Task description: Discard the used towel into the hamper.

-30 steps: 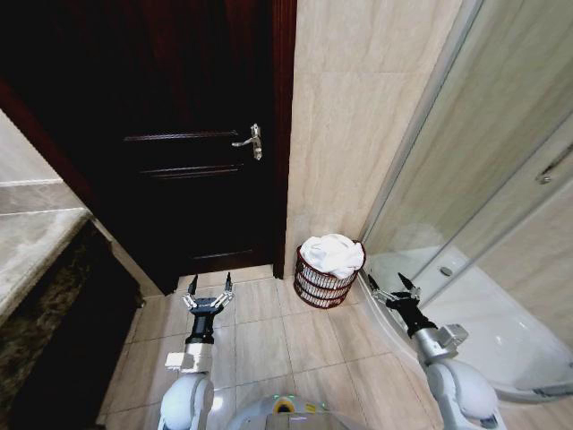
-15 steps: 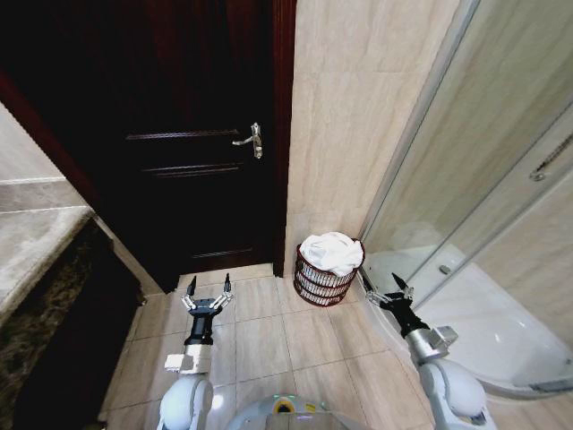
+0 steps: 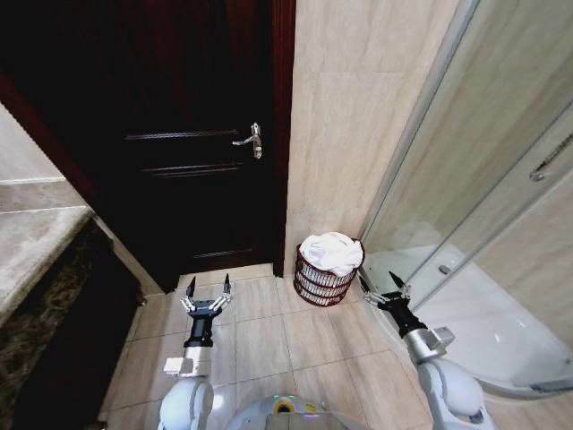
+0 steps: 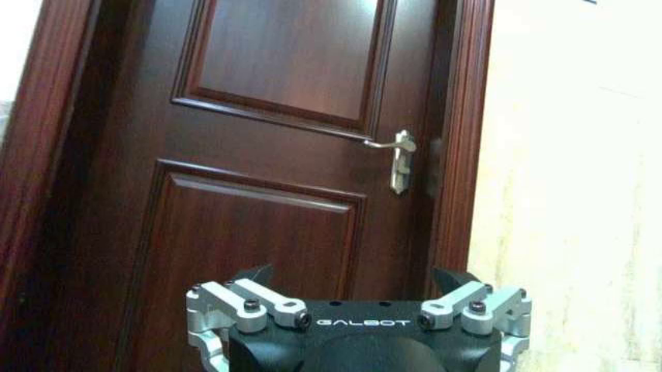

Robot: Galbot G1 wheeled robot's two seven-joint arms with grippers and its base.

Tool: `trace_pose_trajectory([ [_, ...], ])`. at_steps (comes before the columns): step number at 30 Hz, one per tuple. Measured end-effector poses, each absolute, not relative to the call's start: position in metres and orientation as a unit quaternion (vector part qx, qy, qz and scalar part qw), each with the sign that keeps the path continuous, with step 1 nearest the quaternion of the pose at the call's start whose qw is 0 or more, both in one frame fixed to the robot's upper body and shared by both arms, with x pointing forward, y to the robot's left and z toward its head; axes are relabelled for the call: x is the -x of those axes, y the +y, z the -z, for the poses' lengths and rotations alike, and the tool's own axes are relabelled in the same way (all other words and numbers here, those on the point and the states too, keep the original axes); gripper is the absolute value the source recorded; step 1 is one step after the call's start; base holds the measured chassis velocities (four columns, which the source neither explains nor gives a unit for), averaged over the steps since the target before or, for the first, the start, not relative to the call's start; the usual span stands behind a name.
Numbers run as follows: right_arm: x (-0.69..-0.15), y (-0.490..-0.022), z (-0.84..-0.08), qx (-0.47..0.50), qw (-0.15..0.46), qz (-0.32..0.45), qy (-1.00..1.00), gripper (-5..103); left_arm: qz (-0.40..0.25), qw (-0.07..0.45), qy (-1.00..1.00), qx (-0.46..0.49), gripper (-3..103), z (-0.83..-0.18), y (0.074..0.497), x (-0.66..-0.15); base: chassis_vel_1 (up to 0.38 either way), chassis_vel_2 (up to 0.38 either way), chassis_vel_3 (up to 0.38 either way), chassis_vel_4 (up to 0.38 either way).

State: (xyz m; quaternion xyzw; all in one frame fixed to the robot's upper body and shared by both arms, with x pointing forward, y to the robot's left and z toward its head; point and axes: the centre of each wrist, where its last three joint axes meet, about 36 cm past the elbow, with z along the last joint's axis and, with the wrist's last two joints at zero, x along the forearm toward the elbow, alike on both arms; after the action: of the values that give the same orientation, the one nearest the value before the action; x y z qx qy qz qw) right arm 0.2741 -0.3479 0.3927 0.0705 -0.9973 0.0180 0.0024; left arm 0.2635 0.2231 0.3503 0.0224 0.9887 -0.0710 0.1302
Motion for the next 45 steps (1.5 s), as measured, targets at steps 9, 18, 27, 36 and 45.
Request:
trace_pose_trajectory([
  [9,-0.271,-0.349,-0.39,-0.07,0.006,-0.018,-0.997,100,0.07,0.131,0.989,-0.022,100,-0.352,0.223,-0.262,0.033,0.038,0.03,0.037],
  [18,-0.273,-0.348,-0.391,-0.009,0.02,-0.026,-0.999,100,0.064,0.115,0.991,-0.029,100,-0.354,0.227,-0.259,0.086,0.085,0.084,0.078],
  [27,-0.267,-0.337,-0.396,0.059,0.022,-0.006,-0.998,100,0.052,0.101,0.993,-0.045,100,-0.357,0.227,-0.268,0.124,0.112,0.119,0.133],
  [36,-0.262,-0.334,-0.397,0.064,0.027,-0.006,-0.998,100,0.049,0.105,0.992,-0.055,100,-0.352,0.223,-0.269,0.09,0.097,0.095,0.094],
  [45,-0.256,-0.34,-0.396,0.06,0.034,-0.014,-0.998,100,0.049,0.109,0.991,-0.058,100,-0.352,0.221,-0.272,0.041,-0.035,-0.029,0.04],
])
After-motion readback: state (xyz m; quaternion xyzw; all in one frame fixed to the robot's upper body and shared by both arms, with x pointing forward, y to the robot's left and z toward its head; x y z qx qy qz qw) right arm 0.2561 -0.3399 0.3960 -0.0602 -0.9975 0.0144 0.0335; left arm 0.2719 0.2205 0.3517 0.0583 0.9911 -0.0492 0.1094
